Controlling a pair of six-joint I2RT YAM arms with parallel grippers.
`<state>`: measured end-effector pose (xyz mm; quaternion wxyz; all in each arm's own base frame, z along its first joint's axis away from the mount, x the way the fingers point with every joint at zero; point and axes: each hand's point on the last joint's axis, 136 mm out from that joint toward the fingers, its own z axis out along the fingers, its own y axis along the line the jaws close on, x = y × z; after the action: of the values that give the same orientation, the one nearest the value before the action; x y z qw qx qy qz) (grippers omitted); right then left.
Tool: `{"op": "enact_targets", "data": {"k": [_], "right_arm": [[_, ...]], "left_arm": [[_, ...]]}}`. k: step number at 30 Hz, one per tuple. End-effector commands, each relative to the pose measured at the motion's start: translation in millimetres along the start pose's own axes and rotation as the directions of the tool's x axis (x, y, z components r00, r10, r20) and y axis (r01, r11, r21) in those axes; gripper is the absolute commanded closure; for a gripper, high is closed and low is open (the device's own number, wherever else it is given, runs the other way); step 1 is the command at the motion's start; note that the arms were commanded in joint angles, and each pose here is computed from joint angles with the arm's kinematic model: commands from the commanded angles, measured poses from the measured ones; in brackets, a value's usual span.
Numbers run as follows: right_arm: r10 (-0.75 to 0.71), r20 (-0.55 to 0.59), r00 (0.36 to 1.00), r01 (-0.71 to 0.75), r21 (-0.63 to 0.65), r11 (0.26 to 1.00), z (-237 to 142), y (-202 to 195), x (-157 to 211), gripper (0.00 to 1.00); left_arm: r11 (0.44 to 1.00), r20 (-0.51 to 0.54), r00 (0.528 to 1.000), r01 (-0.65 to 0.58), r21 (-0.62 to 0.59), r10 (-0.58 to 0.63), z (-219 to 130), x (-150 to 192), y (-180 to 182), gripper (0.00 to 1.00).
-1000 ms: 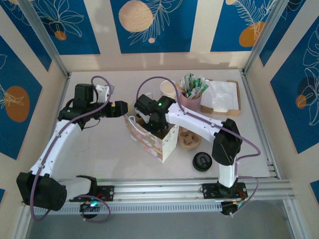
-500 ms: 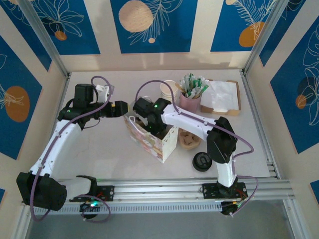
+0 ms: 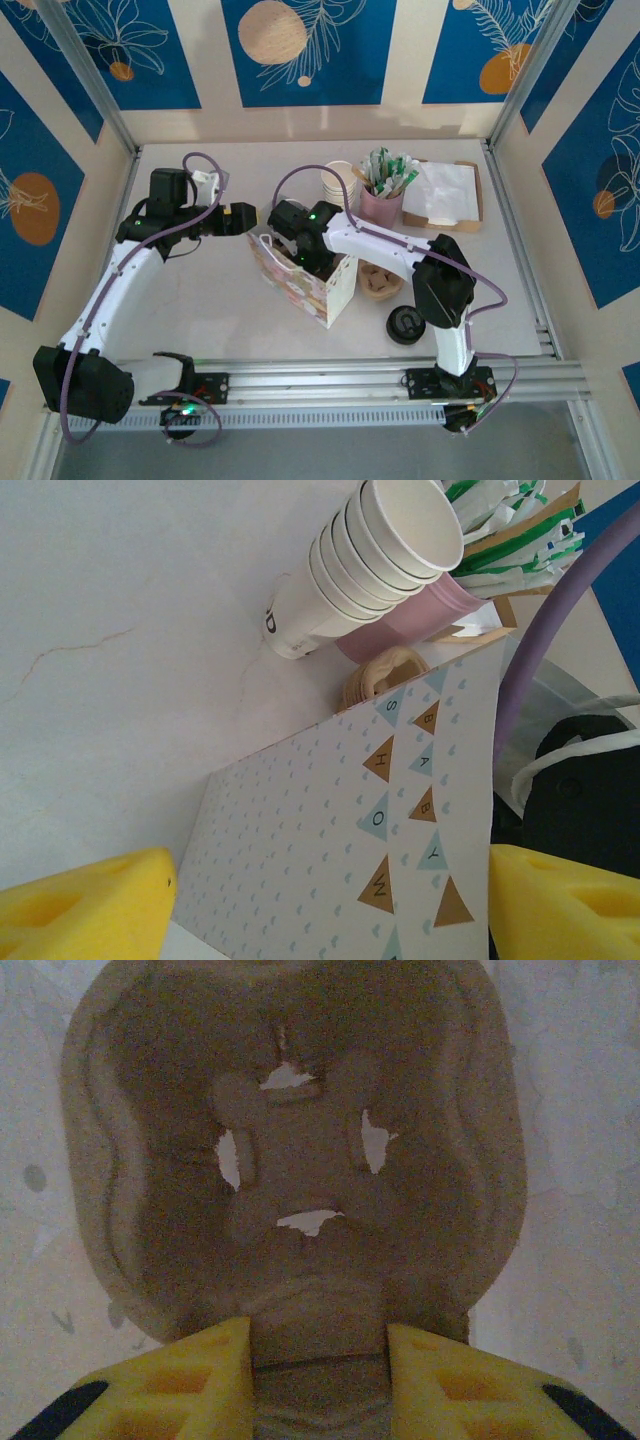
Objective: Pack the takeout coffee
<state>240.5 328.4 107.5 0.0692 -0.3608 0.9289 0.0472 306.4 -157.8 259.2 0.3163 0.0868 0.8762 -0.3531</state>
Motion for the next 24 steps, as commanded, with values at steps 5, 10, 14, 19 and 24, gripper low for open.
{"op": "enact_targets", "data": {"k": [5,10,14,19,24], "right_arm": [[0.018,-0.031,0.999,-0.017,0.021,1.0,12.3,-0.7,6.1,0.63],[0.028,-0.016,0.999,-0.027,0.027,0.999,11.6,-1.6,2.6,0.61],[0.026,-0.005,1.0,-0.026,0.035,0.999,8.4,-1.4,0.4,0.58],[0.029,0.023,0.999,-0.03,0.039,0.999,0.4,-1.7,-2.9,0.53],[0.026,0.047,0.999,-0.028,0.044,0.999,-8.3,-0.4,-5.3,0.43]], "left_arm": [[1.0,-0.026,1.0,0.005,0.001,-0.005,5.2,7.2,0.4,0.21],[1.0,-0.026,1.0,0.004,-0.001,-0.004,5.2,7.2,0.2,0.21],[1.0,-0.028,1.0,0.004,-0.002,-0.004,5.3,7.9,0.4,0.21],[1.0,-0.028,1.0,0.002,-0.002,-0.002,4.9,7.8,-0.1,0.21],[1.0,-0.029,1.0,0.001,-0.008,-0.001,4.9,8.2,0.7,0.21]]}}
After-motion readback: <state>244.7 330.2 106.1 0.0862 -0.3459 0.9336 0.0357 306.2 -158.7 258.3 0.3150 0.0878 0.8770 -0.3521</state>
